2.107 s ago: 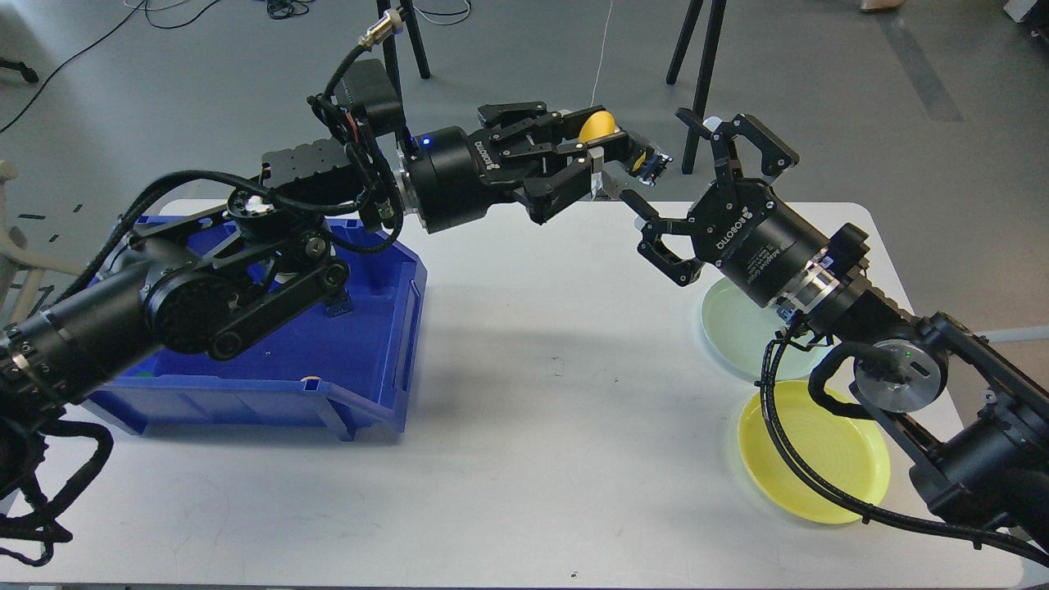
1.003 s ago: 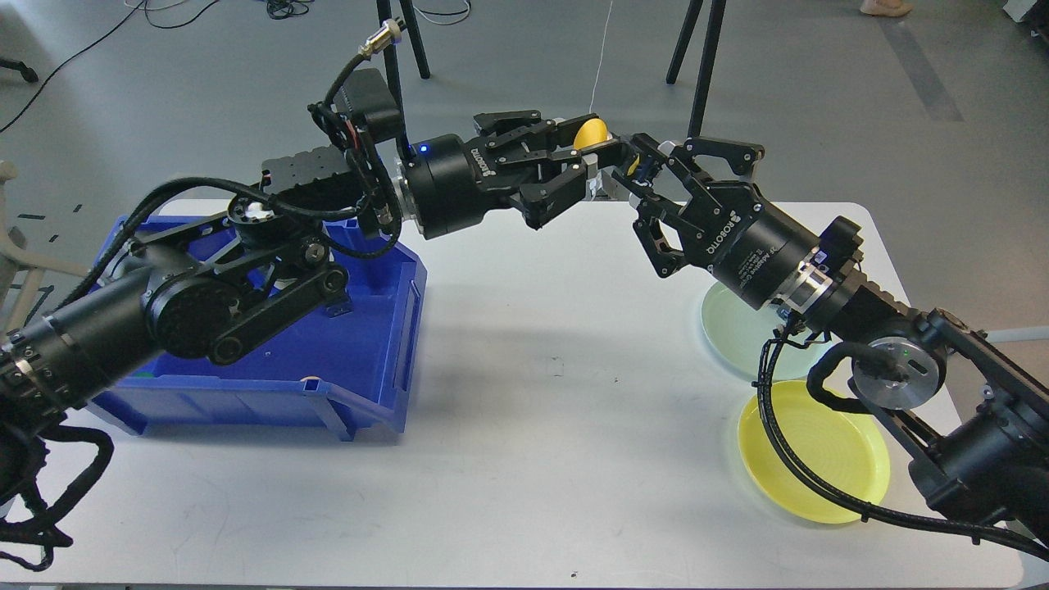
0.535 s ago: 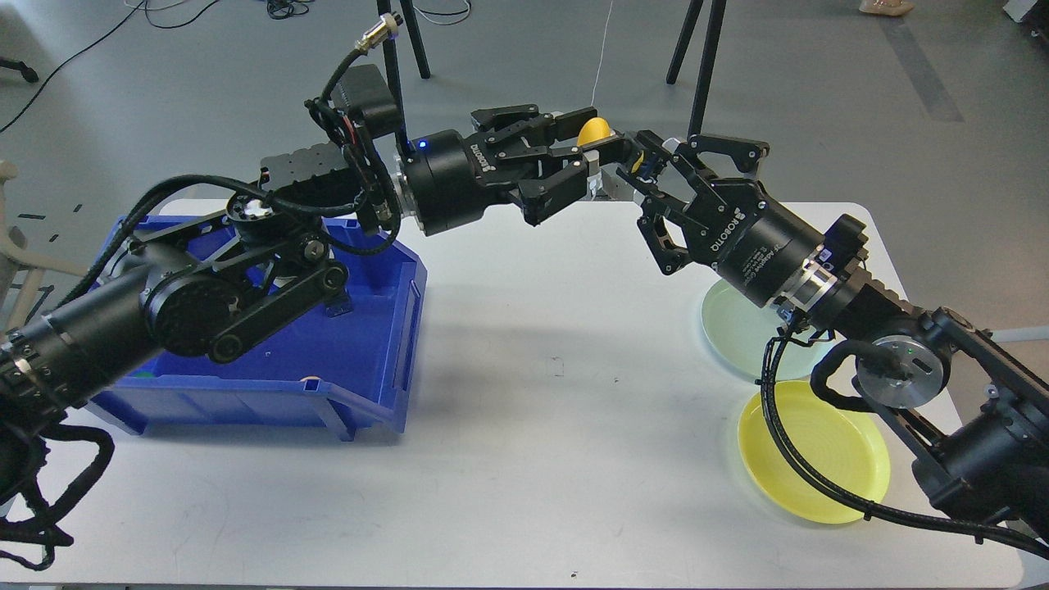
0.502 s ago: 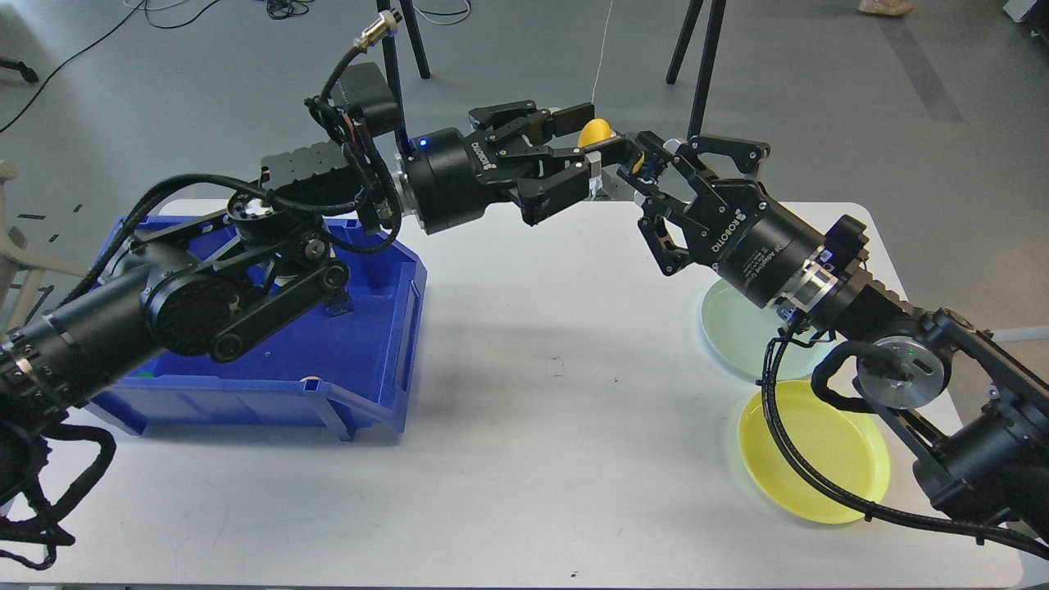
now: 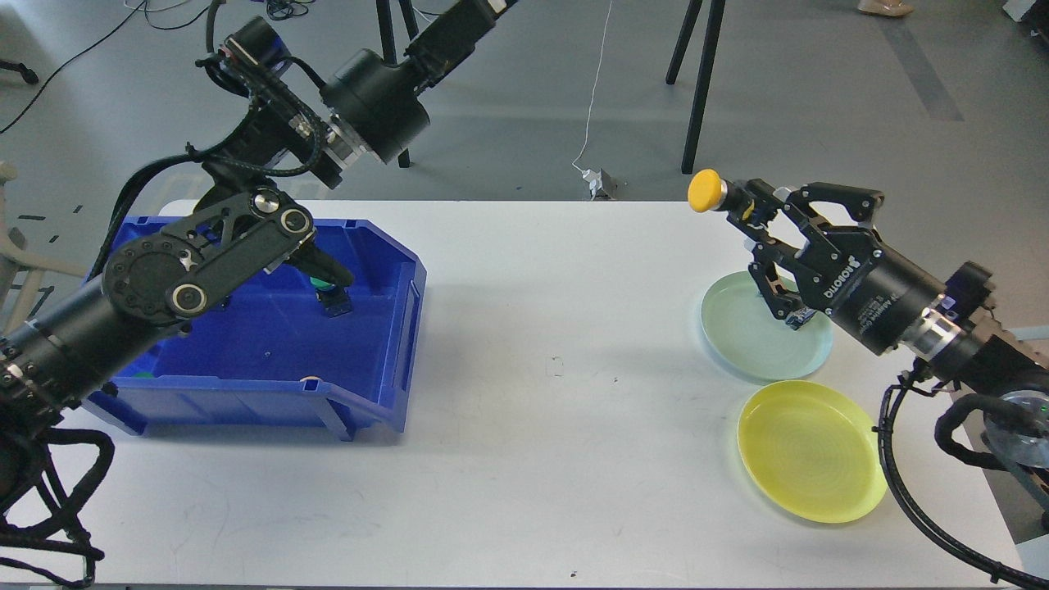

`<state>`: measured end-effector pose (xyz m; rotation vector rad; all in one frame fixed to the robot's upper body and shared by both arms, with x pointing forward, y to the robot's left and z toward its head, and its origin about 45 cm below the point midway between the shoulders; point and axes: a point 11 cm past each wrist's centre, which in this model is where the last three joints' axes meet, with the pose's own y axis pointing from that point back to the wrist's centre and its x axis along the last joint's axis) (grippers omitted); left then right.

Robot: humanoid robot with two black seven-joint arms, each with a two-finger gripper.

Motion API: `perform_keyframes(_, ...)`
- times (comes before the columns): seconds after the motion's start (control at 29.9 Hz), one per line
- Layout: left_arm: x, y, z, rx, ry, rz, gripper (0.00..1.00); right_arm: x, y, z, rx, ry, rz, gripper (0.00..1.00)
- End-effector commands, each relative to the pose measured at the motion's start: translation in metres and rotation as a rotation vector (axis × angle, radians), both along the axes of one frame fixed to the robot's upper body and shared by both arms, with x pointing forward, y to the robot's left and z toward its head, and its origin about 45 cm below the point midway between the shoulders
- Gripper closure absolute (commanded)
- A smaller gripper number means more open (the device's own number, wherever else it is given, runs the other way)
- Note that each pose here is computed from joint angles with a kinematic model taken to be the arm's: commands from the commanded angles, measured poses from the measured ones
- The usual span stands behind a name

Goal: Pass button and place on color plate
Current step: 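Carry the yellow button with the right gripper over the yellow plate, then release the yellow button onto the yellow plate and withdraw right gripper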

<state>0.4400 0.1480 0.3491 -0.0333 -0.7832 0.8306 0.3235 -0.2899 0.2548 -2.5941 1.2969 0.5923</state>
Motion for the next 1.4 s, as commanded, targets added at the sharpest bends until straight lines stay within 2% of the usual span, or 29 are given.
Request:
perform_keyframes(0.0, 0.014, 0.019, -0.004, -0.150, 0.109, 0.072, 0.00, -0.026, -0.036, -0.015, -0.096, 0.070, -0.027, 0.85)
perform_keyframes(0.17, 0.024, 0.037, -0.002, -0.328, 0.207, 0.119, 0.00, -0.061, -0.071, -0.047, -0.190, 0.203, -0.071, 0.85)
perform_keyframes(0.3, 0.034, 0.061, -0.007, -0.533, 0.333, 0.168, 0.00, -0.094, -0.086, -0.082, -0.234, 0.321, -0.096, 0.85)
perform_keyframes(0.43, 0.040, 0.077, -0.010, -0.729, 0.454, 0.135, 0.00, -0.122, -0.094, -0.108, -0.260, 0.412, -0.110, 0.85)
perform_keyframes(0.5, 0.042, 0.082, -0.010, -0.766, 0.479, 0.121, 0.00, -0.131, -0.099, -0.117, -0.268, 0.445, -0.127, 0.85)
perform_keyframes(0.64, 0.043, 0.081, -0.010, -0.777, 0.499, 0.112, 0.00, -0.137, -0.116, -0.146, -0.251, 0.509, -0.218, 0.85)
perform_keyframes(0.87, 0.043, 0.080, -0.010, -0.779, 0.498, 0.118, 0.00, -0.135, -0.106, -0.175, -0.204, 0.552, -0.255, 0.85)
perform_keyframes(0.9, 0.043, 0.080, -0.010, -0.779, 0.497, 0.116, 0.00, -0.130, -0.105, -0.175, -0.200, 0.546, -0.258, 0.83)
perform_keyframes(0.97, 0.043, 0.081, -0.009, -0.778, 0.494, 0.116, 0.00, -0.125, -0.103, -0.176, -0.194, 0.540, -0.262, 0.73)
perform_keyframes(1.07, 0.044, 0.083, -0.007, -0.777, 0.491, 0.117, 0.00, -0.124, -0.103, -0.176, -0.193, 0.540, -0.266, 0.66)
perform_keyframes(1.37, 0.044, 0.085, -0.005, -0.771, 0.483, 0.124, 0.00, -0.127, -0.100, -0.179, -0.194, 0.549, -0.253, 0.65)
